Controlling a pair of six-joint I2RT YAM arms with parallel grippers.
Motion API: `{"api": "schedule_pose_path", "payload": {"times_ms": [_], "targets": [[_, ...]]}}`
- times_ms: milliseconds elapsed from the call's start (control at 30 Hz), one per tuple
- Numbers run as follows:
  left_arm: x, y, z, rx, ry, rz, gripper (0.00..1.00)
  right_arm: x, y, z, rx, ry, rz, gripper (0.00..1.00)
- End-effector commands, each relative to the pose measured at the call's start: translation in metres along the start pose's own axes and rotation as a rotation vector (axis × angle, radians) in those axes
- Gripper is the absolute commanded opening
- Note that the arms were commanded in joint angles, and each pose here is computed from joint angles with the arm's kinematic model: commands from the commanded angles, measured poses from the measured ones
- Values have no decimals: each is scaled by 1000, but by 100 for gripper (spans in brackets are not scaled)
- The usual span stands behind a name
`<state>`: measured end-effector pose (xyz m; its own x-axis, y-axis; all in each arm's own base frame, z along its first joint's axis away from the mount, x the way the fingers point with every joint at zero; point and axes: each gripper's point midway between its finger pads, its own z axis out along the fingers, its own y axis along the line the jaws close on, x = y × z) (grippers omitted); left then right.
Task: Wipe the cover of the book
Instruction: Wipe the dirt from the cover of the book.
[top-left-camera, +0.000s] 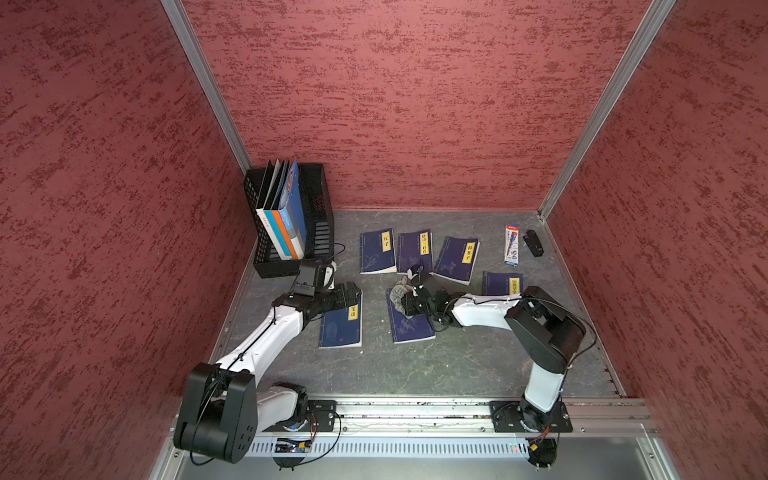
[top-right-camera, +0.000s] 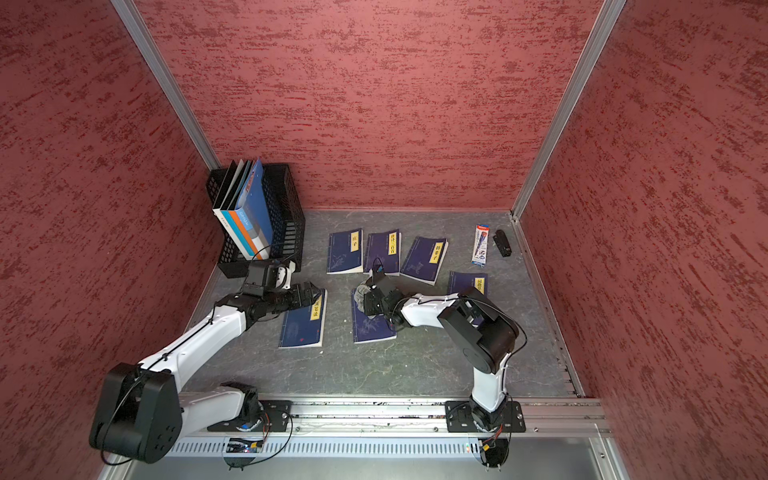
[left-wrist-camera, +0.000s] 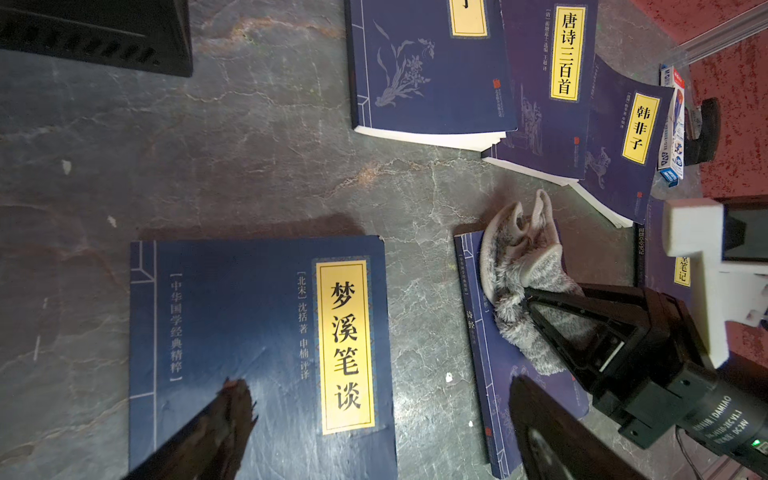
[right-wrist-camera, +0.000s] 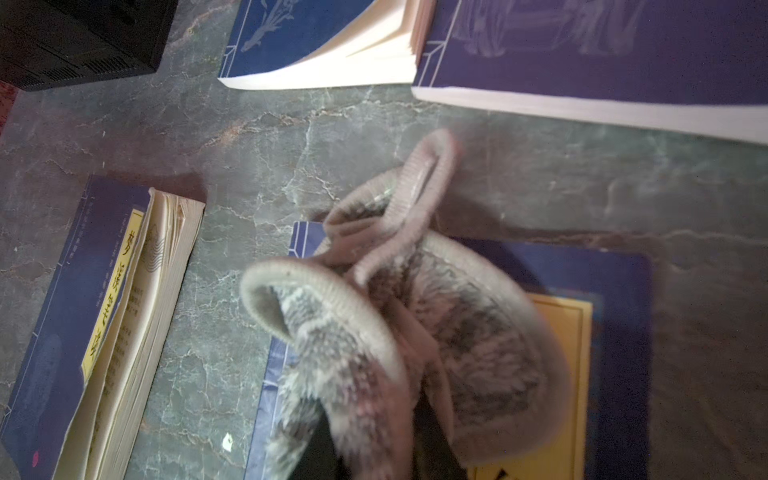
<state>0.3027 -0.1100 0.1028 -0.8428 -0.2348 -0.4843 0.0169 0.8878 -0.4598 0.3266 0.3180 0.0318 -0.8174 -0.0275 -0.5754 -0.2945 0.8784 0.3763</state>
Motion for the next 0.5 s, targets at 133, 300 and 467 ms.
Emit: {"api": "schedule_pose_path", "payload": {"times_ms": [133,300,467], "targets": [[-11,-10,0,11,-21,24,98,113,-21,-22,54,263,-23,20],[-10,-12,0,8,-18,42,98,145,-10,-32,39,295,4,20],[-10,-13,0,1,-16,52,98,137,-7,-25,52,255,10,19]]}}
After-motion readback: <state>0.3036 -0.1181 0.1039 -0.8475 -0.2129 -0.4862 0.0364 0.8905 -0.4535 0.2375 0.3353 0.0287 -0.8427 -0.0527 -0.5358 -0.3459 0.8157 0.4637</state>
